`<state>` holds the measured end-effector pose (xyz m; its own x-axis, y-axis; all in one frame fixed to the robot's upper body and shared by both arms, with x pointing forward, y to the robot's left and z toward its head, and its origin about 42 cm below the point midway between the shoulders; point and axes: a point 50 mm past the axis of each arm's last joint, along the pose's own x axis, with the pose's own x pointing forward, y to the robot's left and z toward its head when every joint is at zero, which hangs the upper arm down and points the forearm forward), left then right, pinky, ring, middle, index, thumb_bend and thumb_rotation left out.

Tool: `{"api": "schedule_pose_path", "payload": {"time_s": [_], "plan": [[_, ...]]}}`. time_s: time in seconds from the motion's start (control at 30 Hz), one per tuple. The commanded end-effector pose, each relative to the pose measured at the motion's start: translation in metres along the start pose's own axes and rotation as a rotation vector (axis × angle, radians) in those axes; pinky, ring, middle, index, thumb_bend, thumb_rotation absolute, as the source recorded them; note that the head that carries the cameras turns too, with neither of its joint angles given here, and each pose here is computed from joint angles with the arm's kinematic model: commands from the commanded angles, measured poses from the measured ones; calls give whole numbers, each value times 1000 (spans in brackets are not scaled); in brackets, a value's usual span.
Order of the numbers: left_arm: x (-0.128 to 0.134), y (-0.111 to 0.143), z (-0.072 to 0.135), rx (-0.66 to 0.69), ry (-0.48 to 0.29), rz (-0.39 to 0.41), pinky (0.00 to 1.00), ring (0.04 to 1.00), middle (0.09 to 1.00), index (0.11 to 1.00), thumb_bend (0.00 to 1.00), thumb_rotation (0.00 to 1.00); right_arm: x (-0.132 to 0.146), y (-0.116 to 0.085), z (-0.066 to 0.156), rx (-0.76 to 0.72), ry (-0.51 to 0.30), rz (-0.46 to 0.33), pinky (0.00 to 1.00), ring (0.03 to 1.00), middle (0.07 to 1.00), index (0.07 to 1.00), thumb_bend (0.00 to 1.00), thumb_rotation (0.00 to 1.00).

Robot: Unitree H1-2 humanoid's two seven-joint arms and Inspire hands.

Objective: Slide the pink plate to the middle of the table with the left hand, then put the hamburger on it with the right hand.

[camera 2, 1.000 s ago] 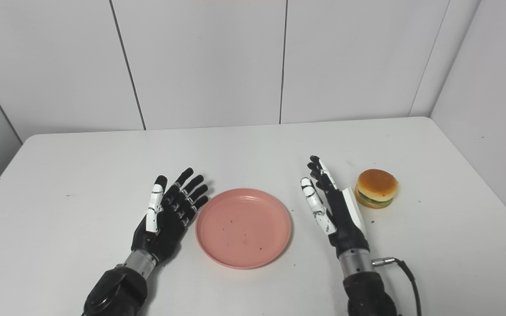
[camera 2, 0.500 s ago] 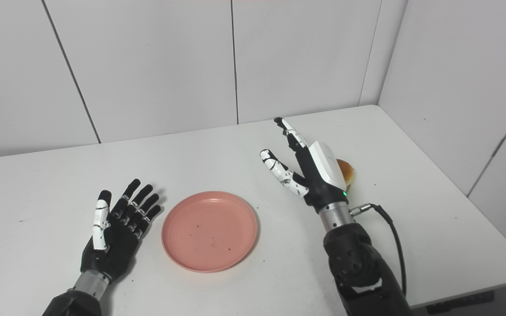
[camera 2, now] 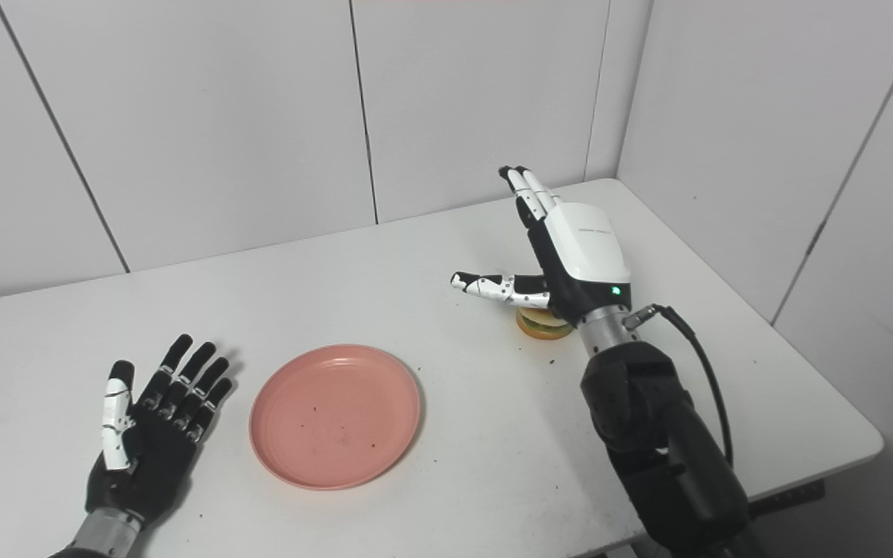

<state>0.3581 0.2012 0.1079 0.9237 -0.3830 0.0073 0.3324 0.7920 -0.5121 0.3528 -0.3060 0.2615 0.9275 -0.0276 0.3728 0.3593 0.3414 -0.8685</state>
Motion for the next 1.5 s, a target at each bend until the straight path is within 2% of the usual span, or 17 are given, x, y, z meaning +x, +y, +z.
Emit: {"api": "schedule_pose_path", "payload": {"time_s": [0.0, 0.17, 0.3, 0.43, 0.6, 0.73, 0.9, 1.17, 1.33, 1.47], "plan": [[-6, 12, -8, -8, 73, 43, 993, 951, 955, 970, 497, 1000, 14, -23, 4, -50, -8, -62, 723, 897, 972, 958, 942, 708], [-6, 15, -6, -12, 70, 37, 997, 957, 964, 974, 495, 1000, 18, -27, -5, -138, 38, -43, 793, 905, 973, 961, 978, 686], [-7, 16, -5, -10, 67, 37, 998, 962, 969, 975, 489, 1000, 21, -28, -12, -172, 89, 6, 834, 928, 981, 929, 996, 661], [-9, 20, -2, -12, 67, 54, 993, 961, 970, 971, 494, 1000, 25, -24, -16, -190, 131, 42, 826, 932, 986, 903, 1000, 614], [-10, 21, 1, -13, 64, 55, 993, 956, 962, 966, 487, 1000, 30, -16, -21, -195, 169, 79, 776, 924, 990, 898, 1000, 607], [-11, 23, 3, -16, 63, 59, 1000, 959, 959, 963, 487, 1000, 33, -7, -26, -187, 183, 104, 730, 910, 986, 908, 1000, 623], [-11, 24, 3, -9, 63, 57, 1000, 959, 959, 960, 491, 1000, 35, 1, -29, -159, 170, 117, 768, 914, 981, 914, 1000, 608], [-13, 24, 5, -14, 60, 63, 990, 950, 953, 959, 489, 1000, 36, 15, -34, -158, 173, 153, 764, 920, 982, 915, 1000, 620], [-15, 26, 6, -13, 63, 66, 993, 947, 951, 957, 490, 1000, 36, 23, -36, -150, 188, 189, 825, 932, 991, 929, 1000, 631], [-15, 27, 6, -18, 65, 67, 985, 942, 948, 954, 492, 1000, 35, 28, -37, -147, 205, 211, 802, 931, 988, 942, 1000, 634]]}}
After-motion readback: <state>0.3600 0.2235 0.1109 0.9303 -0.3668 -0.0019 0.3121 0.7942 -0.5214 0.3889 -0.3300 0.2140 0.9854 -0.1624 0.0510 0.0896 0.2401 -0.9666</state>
